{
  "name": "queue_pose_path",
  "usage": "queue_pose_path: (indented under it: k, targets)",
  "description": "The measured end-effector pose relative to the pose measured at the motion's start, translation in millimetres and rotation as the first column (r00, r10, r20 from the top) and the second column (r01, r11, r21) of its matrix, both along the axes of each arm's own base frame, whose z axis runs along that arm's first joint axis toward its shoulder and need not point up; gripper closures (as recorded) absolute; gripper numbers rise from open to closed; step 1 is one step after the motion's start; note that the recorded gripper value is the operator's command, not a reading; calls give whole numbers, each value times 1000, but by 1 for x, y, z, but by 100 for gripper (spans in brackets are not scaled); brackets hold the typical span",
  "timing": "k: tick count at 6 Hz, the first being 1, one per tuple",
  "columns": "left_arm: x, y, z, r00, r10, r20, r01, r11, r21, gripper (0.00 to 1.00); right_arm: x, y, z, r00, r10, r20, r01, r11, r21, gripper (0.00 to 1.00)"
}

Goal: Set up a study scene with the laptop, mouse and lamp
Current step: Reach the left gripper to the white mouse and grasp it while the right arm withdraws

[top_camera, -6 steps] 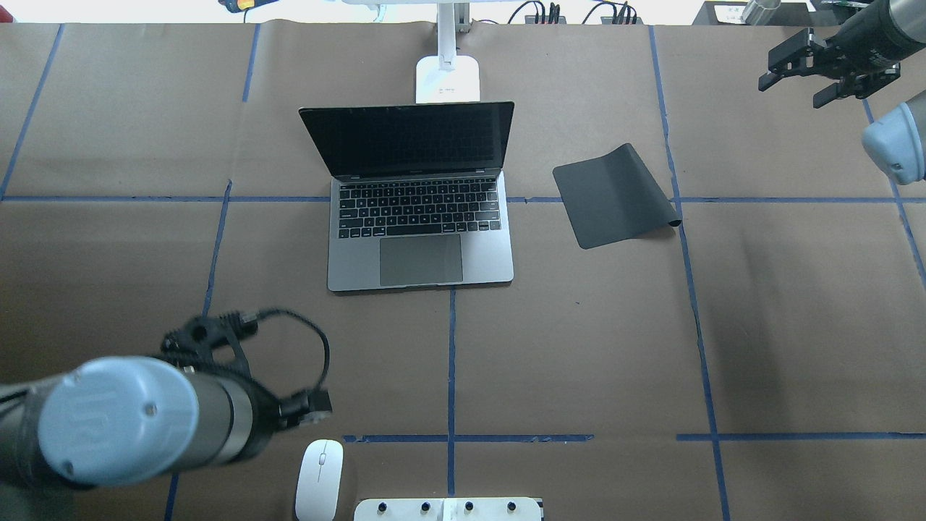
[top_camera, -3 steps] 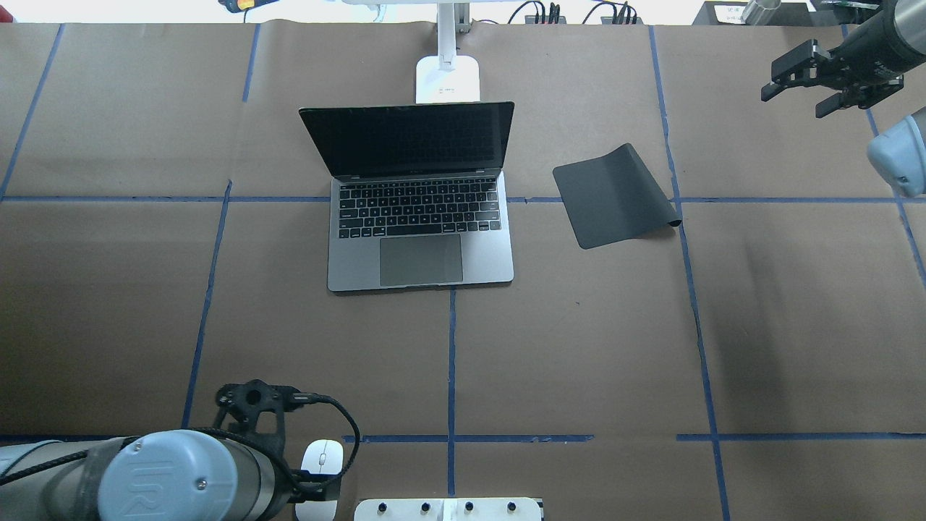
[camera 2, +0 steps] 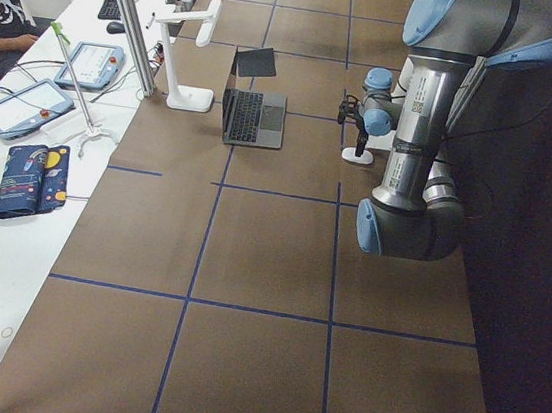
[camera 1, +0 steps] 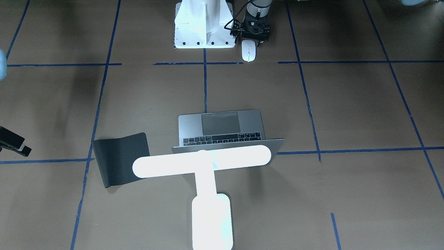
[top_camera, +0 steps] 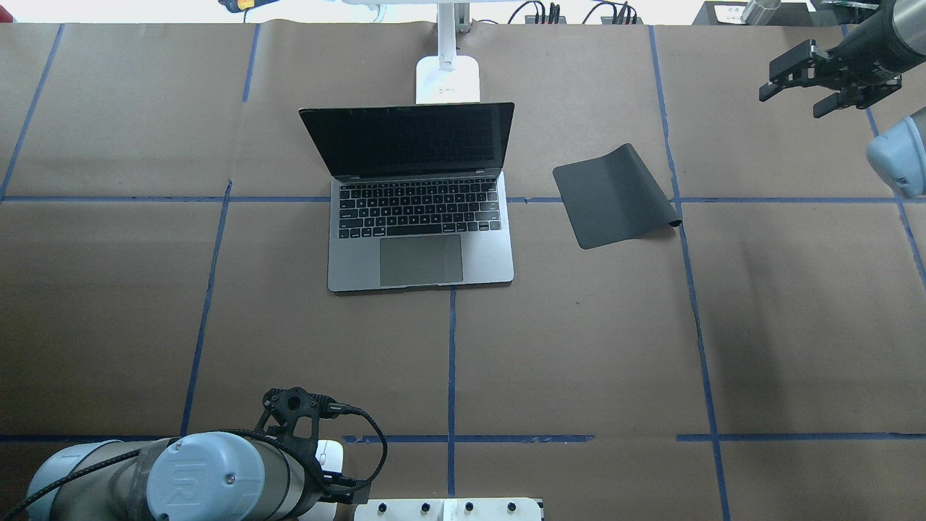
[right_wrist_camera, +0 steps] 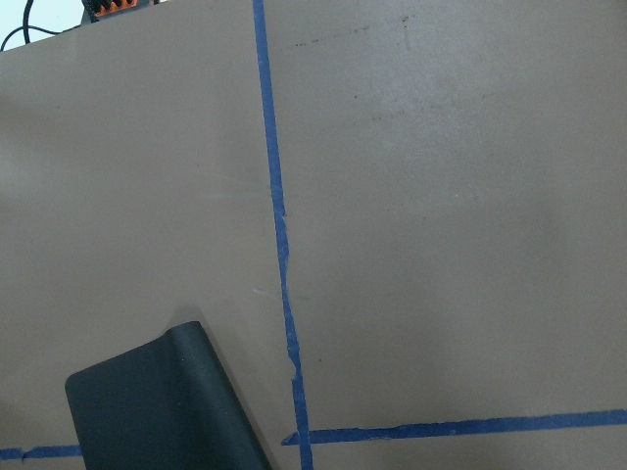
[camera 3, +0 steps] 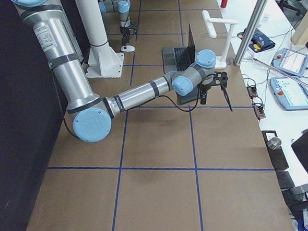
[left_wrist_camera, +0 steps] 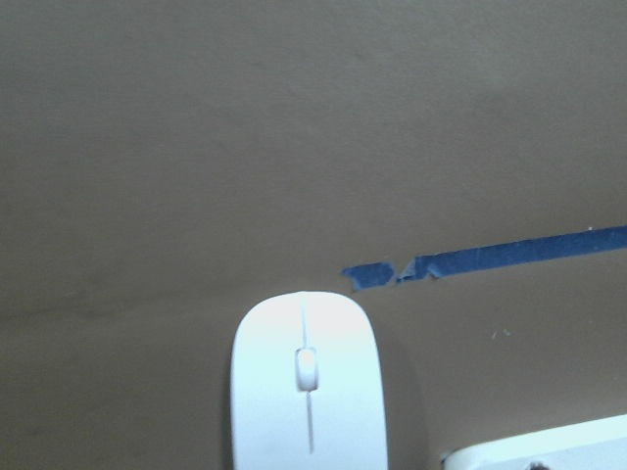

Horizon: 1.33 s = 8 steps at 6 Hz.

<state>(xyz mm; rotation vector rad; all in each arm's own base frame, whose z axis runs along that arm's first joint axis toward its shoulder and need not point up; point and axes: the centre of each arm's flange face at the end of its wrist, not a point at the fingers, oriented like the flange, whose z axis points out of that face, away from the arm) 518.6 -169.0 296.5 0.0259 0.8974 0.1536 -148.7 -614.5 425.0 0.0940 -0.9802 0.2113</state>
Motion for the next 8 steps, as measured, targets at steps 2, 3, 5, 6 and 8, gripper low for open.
queue_pose_path:
  k: [2, 3, 5, 6, 8]
  targets:
    - [7, -1, 11, 1000, 0, 12, 0, 1000, -1, 0, -5, 1, 1, 1000, -6, -1, 6, 1000, -2, 0]
    - [8, -1, 14, 1000, 1, 17, -1, 1000, -2, 2, -7, 1, 1, 1000, -10, -2, 10, 1000, -2, 0]
    - [10, -2, 18, 1000, -1, 28, 1, 1000, -3, 14, -9, 2, 1, 1000, -13, -1, 13, 1000, -2, 0]
    - [11, -2, 21, 999, -1, 34, 1, 1000, -4, 20, -10, 2, 1, 1000, -14, -1, 14, 1000, -2, 0]
    - [13, -2, 25, 999, -2, 43, 2, 1000, -4, 48, -11, 2, -3, 1000, -16, 1, 16, 1000, 2, 0]
